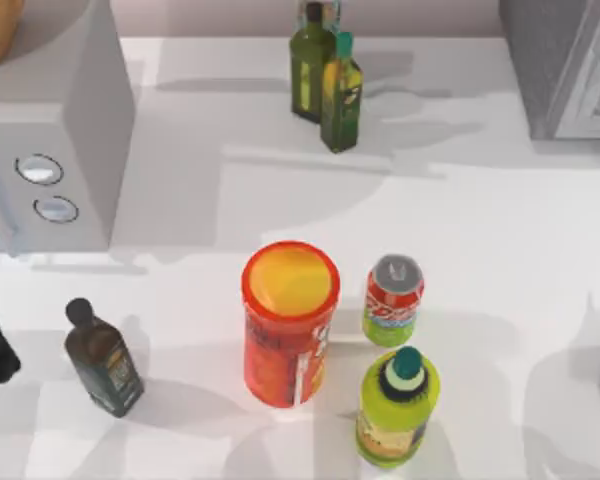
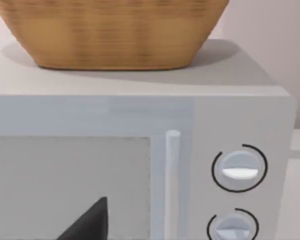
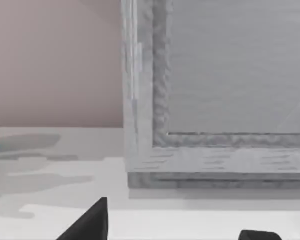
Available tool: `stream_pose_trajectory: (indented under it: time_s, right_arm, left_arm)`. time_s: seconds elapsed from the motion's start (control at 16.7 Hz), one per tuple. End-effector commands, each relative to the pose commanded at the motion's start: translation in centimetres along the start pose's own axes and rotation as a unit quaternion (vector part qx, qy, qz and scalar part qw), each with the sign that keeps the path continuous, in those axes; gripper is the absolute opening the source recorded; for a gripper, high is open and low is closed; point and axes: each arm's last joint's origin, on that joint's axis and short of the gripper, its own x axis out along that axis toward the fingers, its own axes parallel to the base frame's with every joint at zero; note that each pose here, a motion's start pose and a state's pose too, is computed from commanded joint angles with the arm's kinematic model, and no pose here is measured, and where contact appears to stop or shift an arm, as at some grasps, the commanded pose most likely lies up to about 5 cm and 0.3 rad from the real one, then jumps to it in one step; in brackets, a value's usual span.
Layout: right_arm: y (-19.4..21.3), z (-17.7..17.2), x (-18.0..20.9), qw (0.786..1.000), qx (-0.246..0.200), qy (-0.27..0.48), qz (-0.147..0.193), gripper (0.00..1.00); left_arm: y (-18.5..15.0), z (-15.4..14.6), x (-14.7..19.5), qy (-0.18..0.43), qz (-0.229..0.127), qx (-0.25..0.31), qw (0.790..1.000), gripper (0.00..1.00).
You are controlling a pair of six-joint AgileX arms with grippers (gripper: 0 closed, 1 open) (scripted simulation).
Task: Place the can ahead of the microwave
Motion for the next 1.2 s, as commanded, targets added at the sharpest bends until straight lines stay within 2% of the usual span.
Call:
stream_pose_trajectory:
  time_s: [0.18, 0.36, 0.54, 0.72, 0.84, 0.96, 1.08, 1.2]
  right_arm:
    - [0.0, 0.0, 0.0, 1.0, 0.0, 0.0, 0.0, 1.0]
    - [0.0, 0.0, 0.0, 1.0, 0.0, 0.0, 0.0, 1.0]
    - [0.0, 0.0, 0.0, 1.0, 0.0, 0.0, 0.0, 1.0]
    - [0.0, 0.0, 0.0, 1.0, 0.0, 0.0, 0.0, 1.0]
    - [0.0, 0.0, 0.0, 1.0, 0.0, 0.0, 0.0, 1.0]
    - [0.0, 0.0, 0.0, 1.0, 0.0, 0.0, 0.0, 1.0]
    - [0.0, 0.0, 0.0, 1.0, 0.0, 0.0, 0.0, 1.0]
    - [0.0, 0.0, 0.0, 1.0, 0.0, 0.0, 0.0, 1.0]
  left_arm:
    - [-0.1, 0.2, 0.0, 0.004, -0.003, 0.0, 1.0, 1.0]
    - [-0.5, 1.9, 0.1, 0.039, -0.026, -0.001, 0.999, 1.0]
    - [-1.4, 5.4, 0.8, 0.104, -0.064, 0.001, 0.993, 1.0]
    - [-3.0, 10.2, 3.0, 0.195, -0.111, 0.012, 0.975, 1.0]
    - [-4.8, 13.2, 5.6, 0.264, -0.143, 0.028, 0.954, 1.0]
    - [-7.5, 15.5, 8.9, 0.336, -0.174, 0.052, 0.924, 1.0]
    - [-11.1, 16.6, 12.6, 0.409, -0.201, 0.082, 0.886, 1.0]
    - [-15.3, 16.4, 15.9, 0.475, -0.223, 0.116, 0.843, 1.0]
